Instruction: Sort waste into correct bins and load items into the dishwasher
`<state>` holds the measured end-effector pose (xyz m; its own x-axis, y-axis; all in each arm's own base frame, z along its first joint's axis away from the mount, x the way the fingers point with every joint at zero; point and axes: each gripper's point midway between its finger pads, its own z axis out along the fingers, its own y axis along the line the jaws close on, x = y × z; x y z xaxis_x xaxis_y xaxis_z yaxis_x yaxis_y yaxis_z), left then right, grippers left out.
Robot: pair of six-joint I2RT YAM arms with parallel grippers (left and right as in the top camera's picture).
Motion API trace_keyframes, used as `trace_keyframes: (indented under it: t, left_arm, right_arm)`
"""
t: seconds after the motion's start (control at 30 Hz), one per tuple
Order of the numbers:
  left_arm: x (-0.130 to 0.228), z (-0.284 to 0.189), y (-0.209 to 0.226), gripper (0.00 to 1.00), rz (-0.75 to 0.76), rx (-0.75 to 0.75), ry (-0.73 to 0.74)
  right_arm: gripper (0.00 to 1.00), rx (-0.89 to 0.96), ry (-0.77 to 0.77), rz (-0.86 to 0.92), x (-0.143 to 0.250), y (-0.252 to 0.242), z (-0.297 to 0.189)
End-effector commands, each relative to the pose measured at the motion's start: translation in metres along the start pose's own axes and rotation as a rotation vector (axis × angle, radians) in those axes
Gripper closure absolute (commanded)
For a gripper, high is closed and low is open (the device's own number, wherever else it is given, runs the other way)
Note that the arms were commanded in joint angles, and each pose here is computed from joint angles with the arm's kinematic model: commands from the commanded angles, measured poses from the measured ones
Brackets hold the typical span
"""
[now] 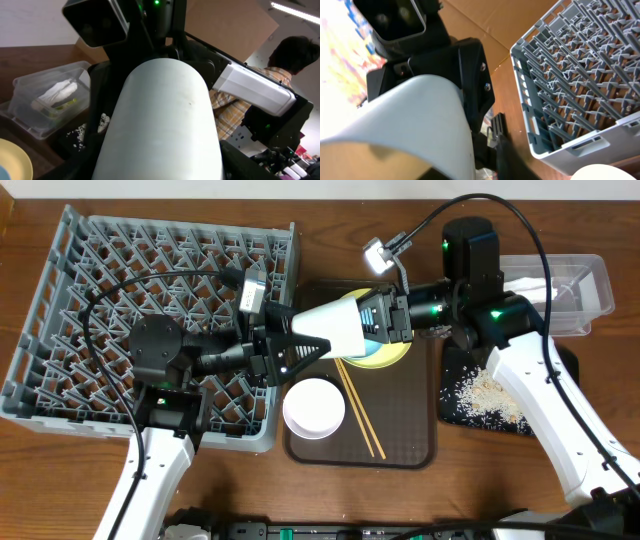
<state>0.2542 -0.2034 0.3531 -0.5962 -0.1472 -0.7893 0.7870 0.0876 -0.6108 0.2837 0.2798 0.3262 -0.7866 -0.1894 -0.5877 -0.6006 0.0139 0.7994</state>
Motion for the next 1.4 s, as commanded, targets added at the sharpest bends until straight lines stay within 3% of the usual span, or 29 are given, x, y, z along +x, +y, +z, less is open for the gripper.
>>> trace_keyframes:
  t: [0.0,0.17,0.3,0.4,0.6,0.9,1.0,1.17,1.37]
  left_arm:
    - [-0.006,-0.004,-0.001,0.48,0.061,-0.007,-0.008]
    - [-0.014,-0.025,0.021,0.5,0.09,-0.095,-0.044]
    - [-0.007,-0.049,0.061,0.53,0.054,-0.257,-0.069]
    - [0.005,-0.073,0.104,0.57,0.0,-0.475,-0.089]
    - [0.027,-0.149,0.167,0.69,-0.162,-0.975,-0.146]
    - [0.049,-0.242,0.142,0.7,-0.355,-1.458,-0.163]
    - [0.069,-0.253,0.133,0.7,-0.442,-1.536,-0.105]
    - [0.105,-0.253,0.134,0.69,-0.591,-1.545,0.009]
    - [0.121,-0.262,0.156,0.69,-0.671,-1.586,0.081]
  right_arm:
    - [0.69,0.004,-0.004,-0.004,-0.001,0.0,-0.001]
    - [0.64,0.122,-0.065,0.043,-0.007,-0.027,-0.023]
    - [0.58,0.415,-0.125,0.129,-0.002,-0.081,-0.054]
    - [0.59,0.612,-0.137,0.164,0.006,-0.112,-0.077]
    - [0.59,0.79,-0.09,0.168,0.021,-0.133,-0.097]
    - [0.58,1.112,0.01,0.189,0.032,-0.127,-0.154]
    - [0.58,1.116,-0.001,0.197,0.03,-0.125,-0.16]
    - [0.58,1.118,-0.003,0.199,0.03,-0.125,-0.161]
    - [0.58,1.118,0.001,0.204,0.031,-0.125,-0.161]
